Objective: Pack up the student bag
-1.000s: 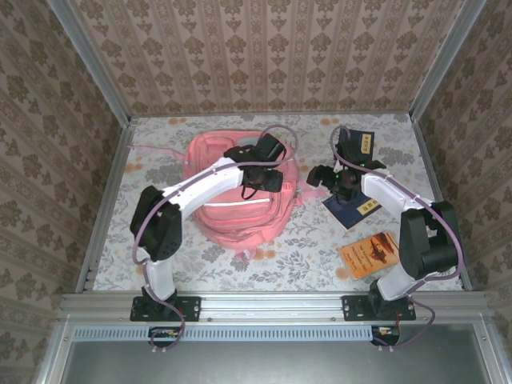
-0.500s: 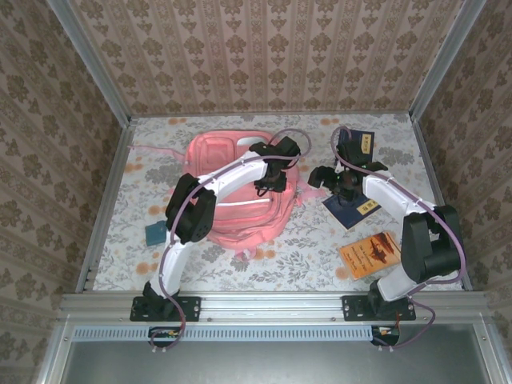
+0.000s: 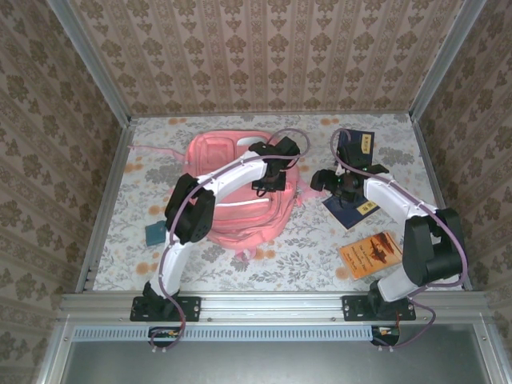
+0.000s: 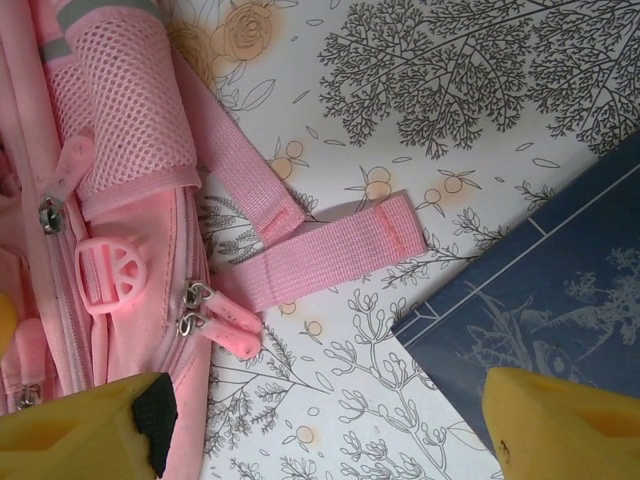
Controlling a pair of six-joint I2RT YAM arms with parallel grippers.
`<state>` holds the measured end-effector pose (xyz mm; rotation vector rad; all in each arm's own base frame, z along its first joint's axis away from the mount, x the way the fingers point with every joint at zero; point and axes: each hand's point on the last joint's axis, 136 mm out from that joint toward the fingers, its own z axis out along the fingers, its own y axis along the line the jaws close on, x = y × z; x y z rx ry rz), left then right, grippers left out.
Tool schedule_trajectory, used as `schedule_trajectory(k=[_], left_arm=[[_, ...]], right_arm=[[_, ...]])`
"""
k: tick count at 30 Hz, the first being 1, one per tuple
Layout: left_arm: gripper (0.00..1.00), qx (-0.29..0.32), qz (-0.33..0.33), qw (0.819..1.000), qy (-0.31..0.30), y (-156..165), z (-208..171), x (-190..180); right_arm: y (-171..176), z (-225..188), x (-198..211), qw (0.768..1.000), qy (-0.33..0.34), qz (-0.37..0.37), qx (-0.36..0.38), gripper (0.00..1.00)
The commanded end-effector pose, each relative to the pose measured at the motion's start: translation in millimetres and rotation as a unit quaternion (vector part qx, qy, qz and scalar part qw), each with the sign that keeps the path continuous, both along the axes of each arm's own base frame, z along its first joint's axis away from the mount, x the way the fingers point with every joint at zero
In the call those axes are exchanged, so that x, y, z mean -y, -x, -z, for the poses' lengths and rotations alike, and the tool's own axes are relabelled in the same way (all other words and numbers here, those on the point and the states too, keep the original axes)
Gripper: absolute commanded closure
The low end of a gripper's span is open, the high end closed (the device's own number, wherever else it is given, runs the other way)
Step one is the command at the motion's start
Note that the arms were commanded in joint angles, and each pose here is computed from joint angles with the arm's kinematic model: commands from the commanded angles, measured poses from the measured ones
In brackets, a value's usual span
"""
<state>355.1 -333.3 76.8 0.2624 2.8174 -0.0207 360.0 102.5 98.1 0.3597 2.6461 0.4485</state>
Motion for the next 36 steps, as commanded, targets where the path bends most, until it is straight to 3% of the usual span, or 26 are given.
schedule_trajectory(k=[1, 3, 8, 13, 18, 22, 25, 30, 36], left_arm=[[1.00, 0.047, 0.023, 0.998, 0.025, -1, -60, -10], [1.00, 0.070, 0.039, 0.996, 0.039, -2, -84, -14], [1.00, 0.104, 0.060, 0.989, 0.085, 0, -129, -34], [1.00, 0.116, 0.053, 0.982, 0.142, -6, -151, -52], [1.00, 0.122, 0.047, 0.979, 0.156, -13, -160, -60], [1.00, 0.128, 0.046, 0.978, 0.161, -16, -165, -61], [1.00, 0.128, 0.044, 0.977, 0.163, -17, -166, -63], [1.00, 0.130, 0.046, 0.977, 0.166, -18, -168, -64], [1.00, 0.132, 0.043, 0.975, 0.174, -19, -171, -64]], right_arm=[[2, -12, -14, 0.998, 0.013, -0.051, 0.037, 0.19], [3, -18, -29, 0.995, 0.016, -0.086, 0.058, 0.19], [17, -39, -82, 0.969, -0.011, -0.225, 0.103, 0.32], [17, -51, -103, 0.950, -0.031, -0.273, 0.151, 0.39], [25, -70, -125, 0.923, -0.077, -0.332, 0.179, 0.42], [24, -72, -128, 0.914, -0.069, -0.352, 0.188, 0.56], [19, -70, -128, 0.914, -0.065, -0.355, 0.185, 0.57], [10, -66, -136, 0.913, -0.073, -0.362, 0.176, 0.47], [7, -52, -141, 0.909, -0.077, -0.379, 0.157, 0.50]])
